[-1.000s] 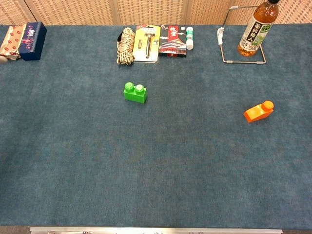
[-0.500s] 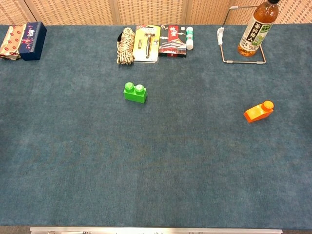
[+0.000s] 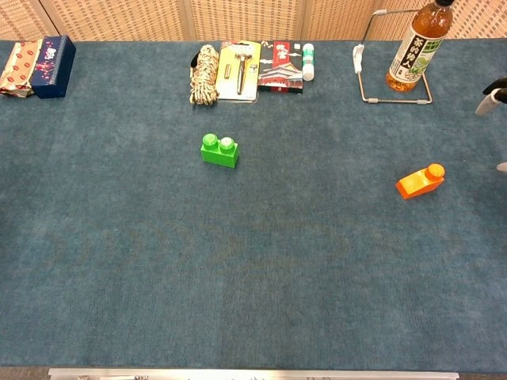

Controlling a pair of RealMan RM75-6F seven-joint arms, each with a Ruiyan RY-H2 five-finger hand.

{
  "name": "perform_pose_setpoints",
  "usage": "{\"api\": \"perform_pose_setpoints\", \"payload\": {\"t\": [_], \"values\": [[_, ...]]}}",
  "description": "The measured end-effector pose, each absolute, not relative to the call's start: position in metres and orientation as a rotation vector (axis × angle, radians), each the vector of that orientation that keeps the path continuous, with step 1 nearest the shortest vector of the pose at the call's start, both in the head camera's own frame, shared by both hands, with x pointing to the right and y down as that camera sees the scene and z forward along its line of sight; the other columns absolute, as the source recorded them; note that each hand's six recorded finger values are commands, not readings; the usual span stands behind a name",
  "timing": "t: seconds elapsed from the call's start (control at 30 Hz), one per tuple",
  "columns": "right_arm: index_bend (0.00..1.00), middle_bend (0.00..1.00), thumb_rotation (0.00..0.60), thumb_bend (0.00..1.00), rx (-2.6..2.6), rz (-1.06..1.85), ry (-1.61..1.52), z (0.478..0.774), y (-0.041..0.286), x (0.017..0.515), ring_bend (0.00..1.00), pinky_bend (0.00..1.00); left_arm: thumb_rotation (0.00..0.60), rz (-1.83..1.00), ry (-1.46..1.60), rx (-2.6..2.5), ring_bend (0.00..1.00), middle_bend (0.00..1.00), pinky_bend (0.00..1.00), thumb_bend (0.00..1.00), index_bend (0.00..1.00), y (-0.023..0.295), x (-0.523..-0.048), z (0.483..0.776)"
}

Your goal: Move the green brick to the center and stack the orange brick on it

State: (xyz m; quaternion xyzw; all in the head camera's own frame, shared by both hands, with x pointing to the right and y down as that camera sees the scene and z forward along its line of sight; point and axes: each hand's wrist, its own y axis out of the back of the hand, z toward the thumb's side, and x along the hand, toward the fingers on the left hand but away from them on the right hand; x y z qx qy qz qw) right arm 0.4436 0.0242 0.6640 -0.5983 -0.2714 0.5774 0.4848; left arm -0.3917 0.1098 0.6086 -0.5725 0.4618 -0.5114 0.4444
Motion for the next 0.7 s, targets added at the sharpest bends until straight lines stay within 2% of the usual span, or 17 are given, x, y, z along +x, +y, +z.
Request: {"api": "perform_pose_setpoints", "payload": {"t": [0.27, 0.53, 0.7], "values": [[0.34, 0.20, 0.600, 0.06, -1.492, 1.436, -0.567, 0.684, 0.024, 0.435, 0.04, 0.09, 0.600, -1.274, 1.161, -1.415, 0.10, 0.17, 0.09, 0.29, 0.17, 0.109, -0.395, 0.607], [0.34, 0.19, 0.600, 0.15, -1.507, 1.466, -0.488, 0.702, 0.020, 0.425, 0.04, 0.08, 0.600, -1.281, 1.167, -1.415, 0.10, 0.17, 0.09, 0.29, 0.17, 0.109, -0.396, 0.607], [0.34, 0.19, 0.600, 0.16, -1.524, 1.470, -0.449, 0.712, 0.017, 0.416, 0.04, 0.08, 0.600, -1.283, 1.170, -1.415, 0.10, 0.17, 0.09, 0.29, 0.17, 0.108, -0.396, 0.608]]}}
